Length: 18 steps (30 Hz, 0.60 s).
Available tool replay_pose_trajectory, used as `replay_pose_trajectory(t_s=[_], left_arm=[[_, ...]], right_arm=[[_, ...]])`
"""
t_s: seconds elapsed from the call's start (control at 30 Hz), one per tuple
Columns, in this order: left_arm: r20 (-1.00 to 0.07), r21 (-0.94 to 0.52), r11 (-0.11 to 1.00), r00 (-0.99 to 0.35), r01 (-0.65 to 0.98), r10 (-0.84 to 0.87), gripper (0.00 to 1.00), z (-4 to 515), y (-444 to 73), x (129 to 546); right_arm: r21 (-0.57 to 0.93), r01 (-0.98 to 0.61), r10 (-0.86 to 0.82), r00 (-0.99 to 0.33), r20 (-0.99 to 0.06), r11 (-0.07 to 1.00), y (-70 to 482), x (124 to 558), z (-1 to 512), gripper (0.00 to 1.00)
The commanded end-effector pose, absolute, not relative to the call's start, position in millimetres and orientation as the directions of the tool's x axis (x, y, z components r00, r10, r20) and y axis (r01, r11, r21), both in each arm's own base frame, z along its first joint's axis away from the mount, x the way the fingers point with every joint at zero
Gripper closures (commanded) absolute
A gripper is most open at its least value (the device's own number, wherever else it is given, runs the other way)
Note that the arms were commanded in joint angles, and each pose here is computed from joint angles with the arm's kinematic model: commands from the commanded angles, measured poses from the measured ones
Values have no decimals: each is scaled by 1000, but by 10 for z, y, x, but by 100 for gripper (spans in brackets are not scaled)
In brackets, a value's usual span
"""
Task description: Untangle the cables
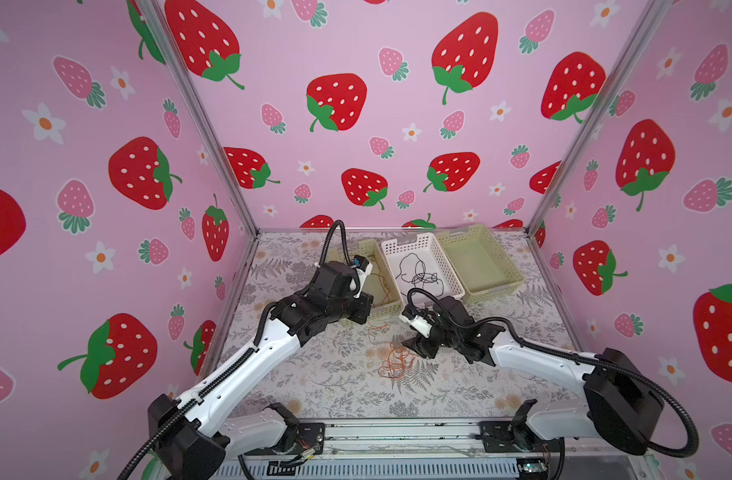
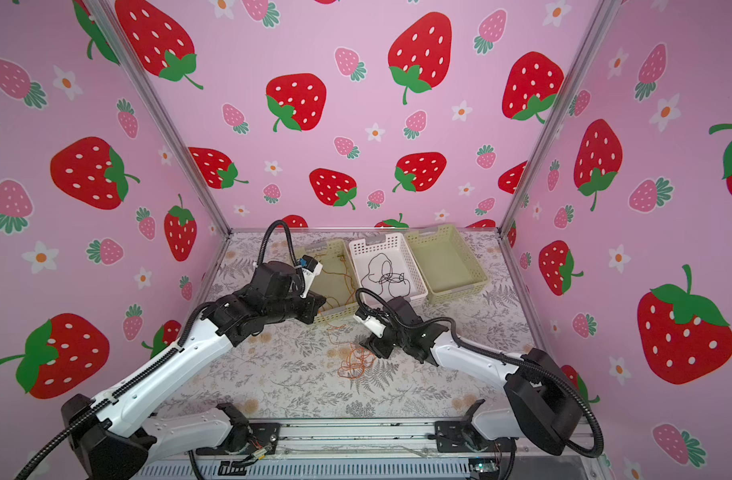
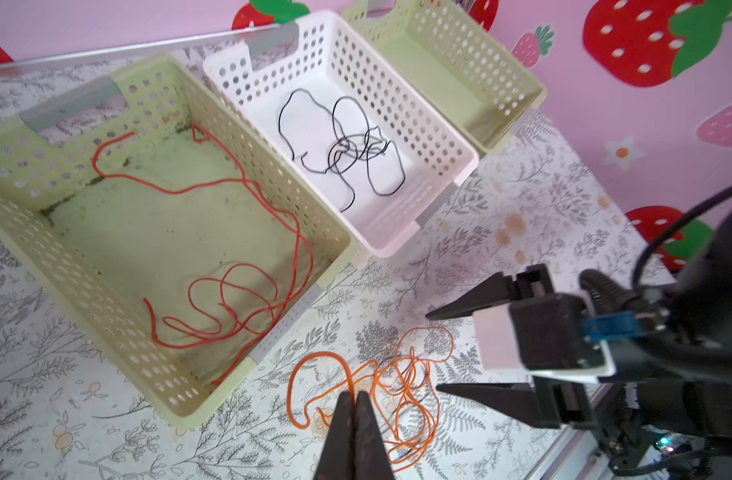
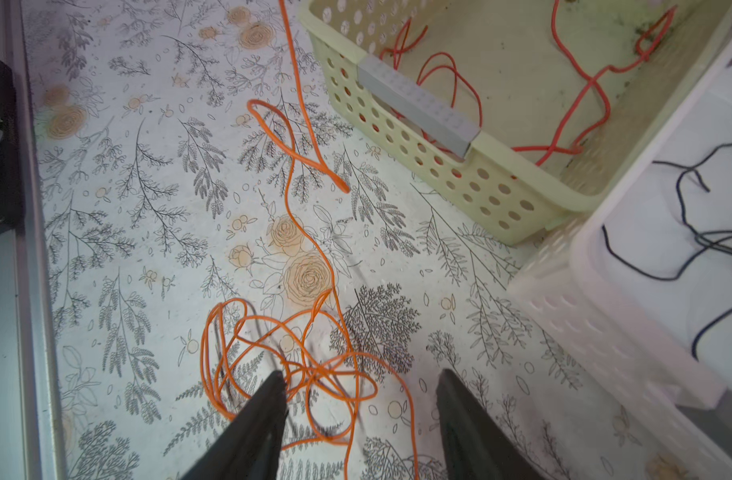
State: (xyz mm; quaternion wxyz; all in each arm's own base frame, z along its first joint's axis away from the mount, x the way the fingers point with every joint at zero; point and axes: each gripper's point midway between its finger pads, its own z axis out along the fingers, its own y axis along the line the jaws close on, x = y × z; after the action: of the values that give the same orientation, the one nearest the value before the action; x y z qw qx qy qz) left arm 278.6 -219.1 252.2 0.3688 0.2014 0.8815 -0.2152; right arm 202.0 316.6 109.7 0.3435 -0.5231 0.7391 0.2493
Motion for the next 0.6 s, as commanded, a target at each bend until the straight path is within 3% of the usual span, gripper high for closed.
replay_pose_trajectory(t_s=[0.0, 0.3, 0.47, 0.57], left_arm=[[-779, -260, 809, -610, 526, 147, 100, 2912, -2202, 2784], [-871, -285, 738, -486, 612, 66, 100, 3722, -2349, 2803], [-897, -311, 702, -442, 641, 6, 100, 4072, -2419, 2808], [-909, -312, 690, -417, 653, -16, 100, 4242, -2428, 2800]], right_arm=[[-60, -971, -556, -82, -827, 231, 3421, 2044, 1305, 38], [-150, -972, -573, 20, -819, 181, 3599, 2190, 1188, 37], [-165, -961, -589, 3, -808, 222, 3691, 2372, 1076, 38], [-143, -972, -582, 7, -813, 189, 3798, 2369, 1057, 41]])
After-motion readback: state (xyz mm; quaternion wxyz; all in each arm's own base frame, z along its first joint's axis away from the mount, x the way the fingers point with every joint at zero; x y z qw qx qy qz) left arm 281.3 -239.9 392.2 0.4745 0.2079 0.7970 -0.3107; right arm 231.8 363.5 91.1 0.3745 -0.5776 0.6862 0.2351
